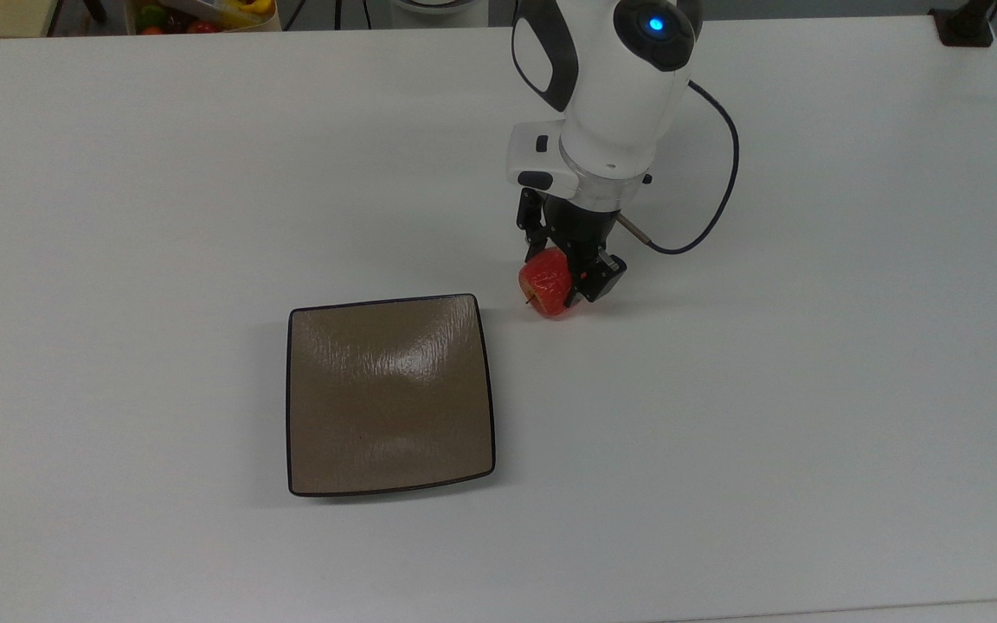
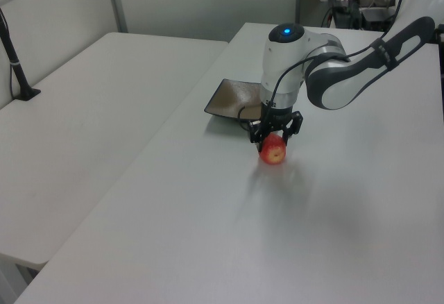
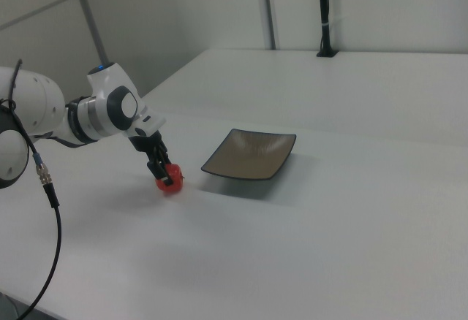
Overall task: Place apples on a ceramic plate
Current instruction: 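Close the gripper around the red apple and lift it, then carry the apple over the brown square plate and lower it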
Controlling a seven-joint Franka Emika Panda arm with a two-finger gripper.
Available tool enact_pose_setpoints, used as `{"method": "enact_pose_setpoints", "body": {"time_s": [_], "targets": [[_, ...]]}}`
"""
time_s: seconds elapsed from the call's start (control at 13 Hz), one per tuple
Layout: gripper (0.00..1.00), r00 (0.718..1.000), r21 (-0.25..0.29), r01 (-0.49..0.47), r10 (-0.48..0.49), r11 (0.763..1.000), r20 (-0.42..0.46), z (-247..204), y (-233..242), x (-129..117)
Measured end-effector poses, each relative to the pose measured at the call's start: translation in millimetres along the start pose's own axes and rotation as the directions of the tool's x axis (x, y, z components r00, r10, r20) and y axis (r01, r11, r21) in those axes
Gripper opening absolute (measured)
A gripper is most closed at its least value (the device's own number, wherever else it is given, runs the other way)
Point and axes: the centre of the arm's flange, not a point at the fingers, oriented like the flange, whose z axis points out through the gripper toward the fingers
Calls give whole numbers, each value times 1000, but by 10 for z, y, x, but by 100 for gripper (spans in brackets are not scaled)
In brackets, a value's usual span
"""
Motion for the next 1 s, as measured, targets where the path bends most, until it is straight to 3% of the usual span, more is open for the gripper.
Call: {"method": "enact_pose_setpoints", "body": {"time_s": [0.46, 0.85, 1.0], "targets": [[71, 999, 78, -41, 43, 996, -33, -344, -134, 295], [71, 991, 122, -111, 120, 986, -64, -567, -60, 805], [71, 981, 145, -158, 172, 977, -91, -666, 70, 1145]]}}
